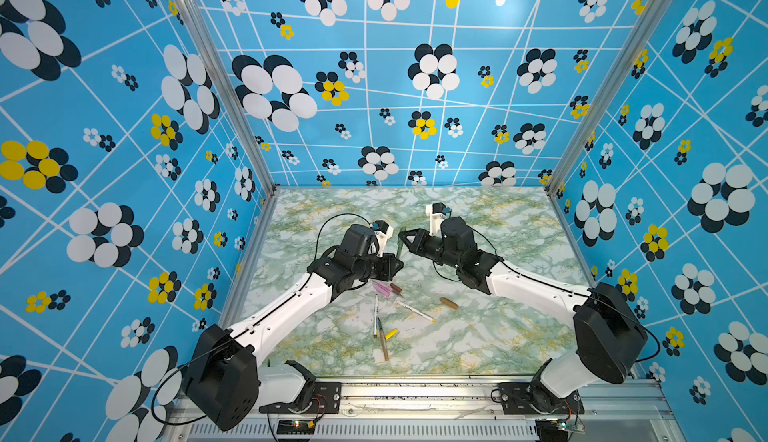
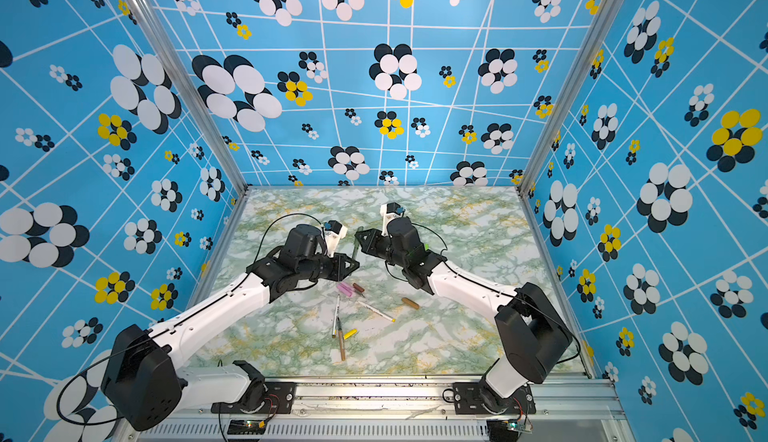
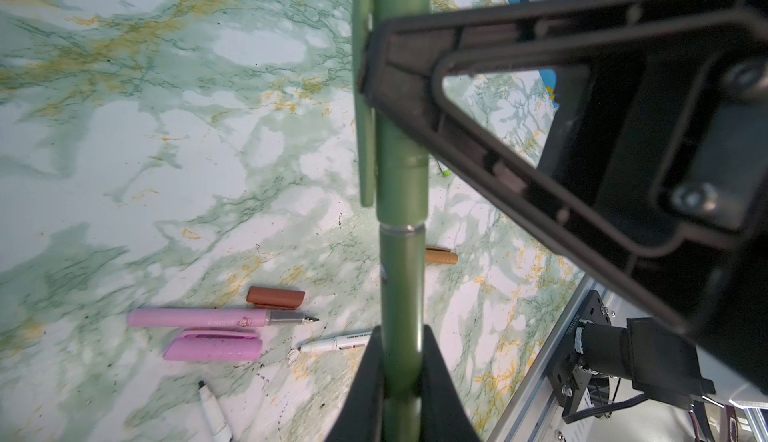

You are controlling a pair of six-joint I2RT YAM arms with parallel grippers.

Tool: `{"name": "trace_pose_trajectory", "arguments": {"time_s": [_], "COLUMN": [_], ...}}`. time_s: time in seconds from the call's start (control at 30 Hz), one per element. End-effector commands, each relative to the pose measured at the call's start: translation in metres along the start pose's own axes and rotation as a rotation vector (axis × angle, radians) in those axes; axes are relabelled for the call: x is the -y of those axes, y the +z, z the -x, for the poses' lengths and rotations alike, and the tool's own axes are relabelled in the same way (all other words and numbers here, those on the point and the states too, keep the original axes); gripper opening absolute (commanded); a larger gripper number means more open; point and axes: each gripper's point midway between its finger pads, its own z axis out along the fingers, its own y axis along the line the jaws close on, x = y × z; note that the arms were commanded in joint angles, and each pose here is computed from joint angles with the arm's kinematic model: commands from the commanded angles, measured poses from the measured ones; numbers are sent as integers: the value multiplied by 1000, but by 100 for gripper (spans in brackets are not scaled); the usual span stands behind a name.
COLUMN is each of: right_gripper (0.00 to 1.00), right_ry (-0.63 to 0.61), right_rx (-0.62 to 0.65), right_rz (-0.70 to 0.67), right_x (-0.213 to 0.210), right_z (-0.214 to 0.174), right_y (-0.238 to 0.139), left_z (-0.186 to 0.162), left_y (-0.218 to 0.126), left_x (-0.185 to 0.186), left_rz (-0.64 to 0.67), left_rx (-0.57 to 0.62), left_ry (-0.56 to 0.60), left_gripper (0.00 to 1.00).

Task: Insert the pens into the pen caps
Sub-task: 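Press the cap down onto the pen while the left gripper holds it steady, then grasp the capped olive-green pen with the right gripper while the left gripper opens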

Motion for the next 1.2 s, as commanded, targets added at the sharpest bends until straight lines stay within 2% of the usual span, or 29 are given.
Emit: {"name": "trace_pose_trajectory", "arguments": {"time_s": [0.0, 0.13, 0.37, 0.6, 0.8, 0.97, 1.17], "right_gripper": [0, 0, 0, 25, 40, 41, 39], "right_ry": [25, 17, -20, -86, -152, -199, -205], "right_rx": [-446, -412, -283, -188, -136, -102, -123], "right_rz": [-83, -77, -45, -35, -37, -78, -115], "right_x": [29, 23, 1, -18, -28, -24, -4], "right_z": [-127, -111, -41, 8, 22, 26, 12], "right_y": [-11, -11, -21, -41, -66, -84, -84], "left_z": [125, 115, 72, 32, 23, 21, 26], "left_y": [-52, -49, -28, -6, 4, 15, 25], "left_x": [64, 58, 30, 10, 12, 21, 35], "left_rz": [-167, -155, -134, -117, -127, -142, -175], "left_rx": [485, 464, 377, 289, 258, 236, 239], "left_ry": [200, 186, 88, 23, 8, 7, -27], "left_gripper": [0, 0, 0, 0, 0, 0, 0]}}
